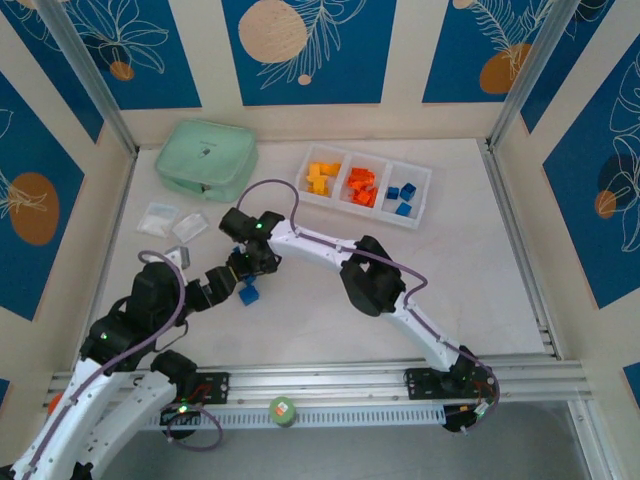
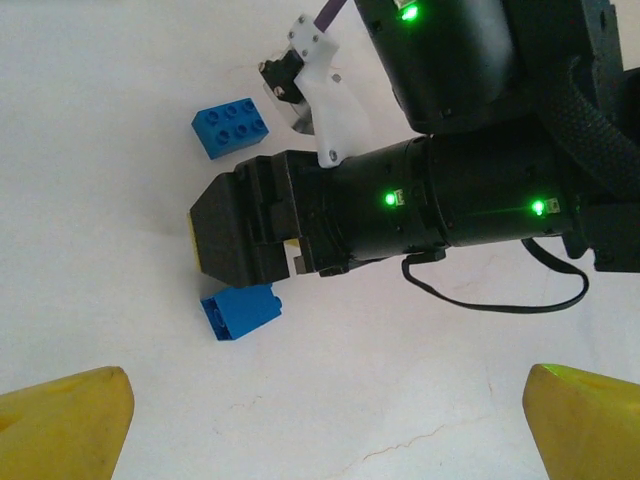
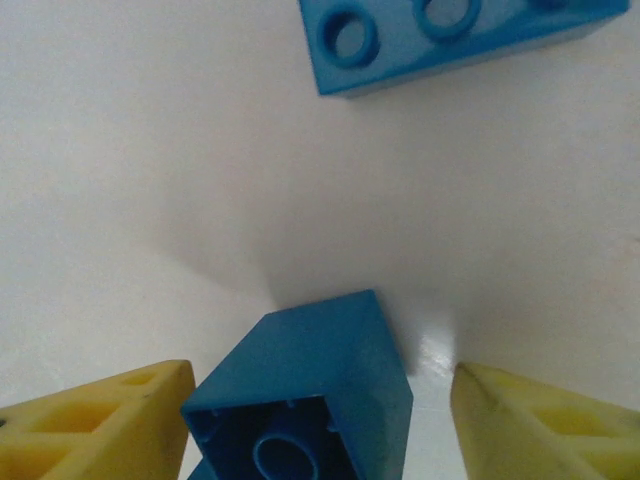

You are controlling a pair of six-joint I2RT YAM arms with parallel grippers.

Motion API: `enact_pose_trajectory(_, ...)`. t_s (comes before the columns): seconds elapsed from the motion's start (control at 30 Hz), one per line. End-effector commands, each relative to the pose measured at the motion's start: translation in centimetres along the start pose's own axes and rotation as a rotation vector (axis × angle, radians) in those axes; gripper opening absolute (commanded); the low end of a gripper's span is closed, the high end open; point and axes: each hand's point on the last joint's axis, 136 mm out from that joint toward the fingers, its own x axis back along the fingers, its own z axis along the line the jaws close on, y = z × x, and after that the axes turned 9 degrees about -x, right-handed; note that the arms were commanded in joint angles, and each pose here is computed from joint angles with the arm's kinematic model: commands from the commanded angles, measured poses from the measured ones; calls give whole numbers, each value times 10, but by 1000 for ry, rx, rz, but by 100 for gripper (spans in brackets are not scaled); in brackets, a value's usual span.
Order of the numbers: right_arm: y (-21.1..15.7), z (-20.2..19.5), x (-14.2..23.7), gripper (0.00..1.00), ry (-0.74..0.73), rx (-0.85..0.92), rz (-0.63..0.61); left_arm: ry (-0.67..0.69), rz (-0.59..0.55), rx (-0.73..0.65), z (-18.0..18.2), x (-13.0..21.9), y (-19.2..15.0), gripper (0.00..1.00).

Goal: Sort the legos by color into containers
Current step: Pick up the lego from the center of the table.

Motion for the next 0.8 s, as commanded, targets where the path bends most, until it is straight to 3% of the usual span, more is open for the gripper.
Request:
enact_pose_trajectory(0.0,-1,-7,-4,63,-62,7,2,24,-4,20,7,-2,-2,99)
enact_pose_trajectory(0.47,5,-14,12,35,-97,14,-26,0,-5,28,2,-6,0,99)
enact_pose_trajectory(0.77,23,-14,83,27,46,-67,-99,-45,-13,0,-15,-5,14,99)
